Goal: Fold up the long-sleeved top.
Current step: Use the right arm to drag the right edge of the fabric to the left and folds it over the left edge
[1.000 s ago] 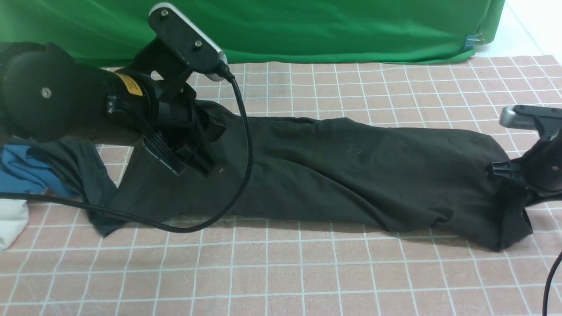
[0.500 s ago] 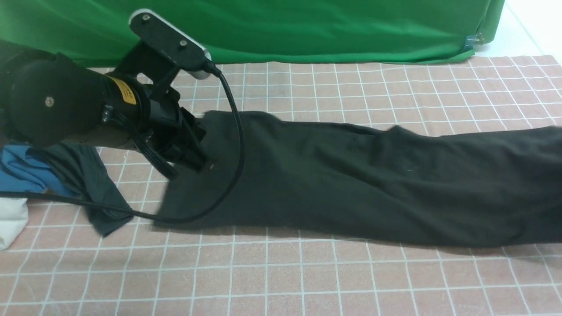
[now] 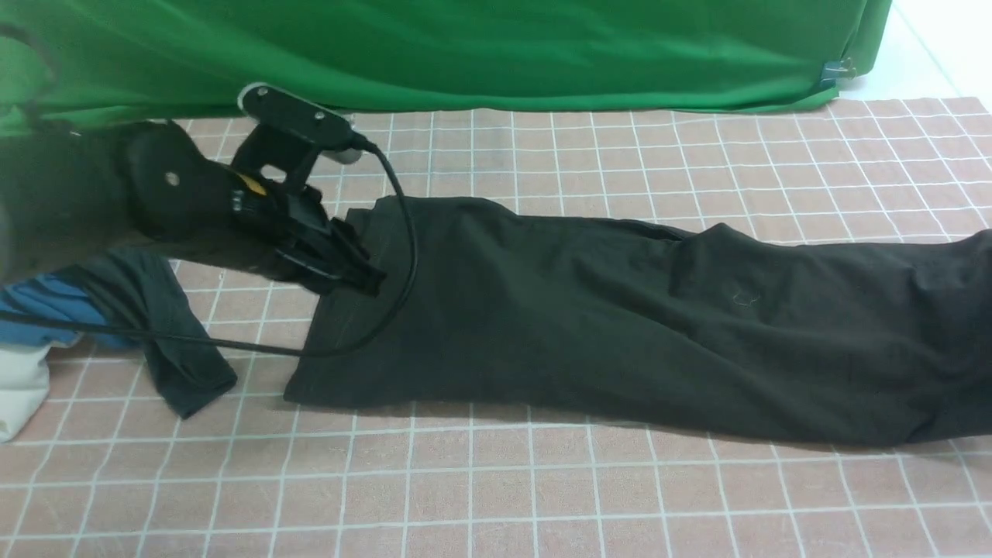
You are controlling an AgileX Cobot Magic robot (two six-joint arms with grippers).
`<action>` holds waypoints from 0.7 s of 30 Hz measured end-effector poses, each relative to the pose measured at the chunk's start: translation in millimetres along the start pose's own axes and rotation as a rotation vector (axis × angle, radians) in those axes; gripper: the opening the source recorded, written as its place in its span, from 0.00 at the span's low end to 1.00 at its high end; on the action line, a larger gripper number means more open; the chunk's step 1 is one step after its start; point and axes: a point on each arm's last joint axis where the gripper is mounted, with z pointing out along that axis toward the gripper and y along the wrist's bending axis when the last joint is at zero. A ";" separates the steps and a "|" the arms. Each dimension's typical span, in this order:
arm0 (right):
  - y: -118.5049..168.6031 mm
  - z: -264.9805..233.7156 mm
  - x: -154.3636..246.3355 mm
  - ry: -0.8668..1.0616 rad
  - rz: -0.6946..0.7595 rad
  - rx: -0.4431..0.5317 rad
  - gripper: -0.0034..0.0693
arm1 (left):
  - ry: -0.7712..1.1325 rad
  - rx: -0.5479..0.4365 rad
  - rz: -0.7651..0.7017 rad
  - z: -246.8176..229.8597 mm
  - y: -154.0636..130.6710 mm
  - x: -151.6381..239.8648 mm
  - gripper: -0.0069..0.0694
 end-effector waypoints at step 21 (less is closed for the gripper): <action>1.9 0.0 -2.0 -0.022 -0.006 -0.021 0.19 | 0.084 -0.008 0.136 122.3 49.7 -56.4 0.56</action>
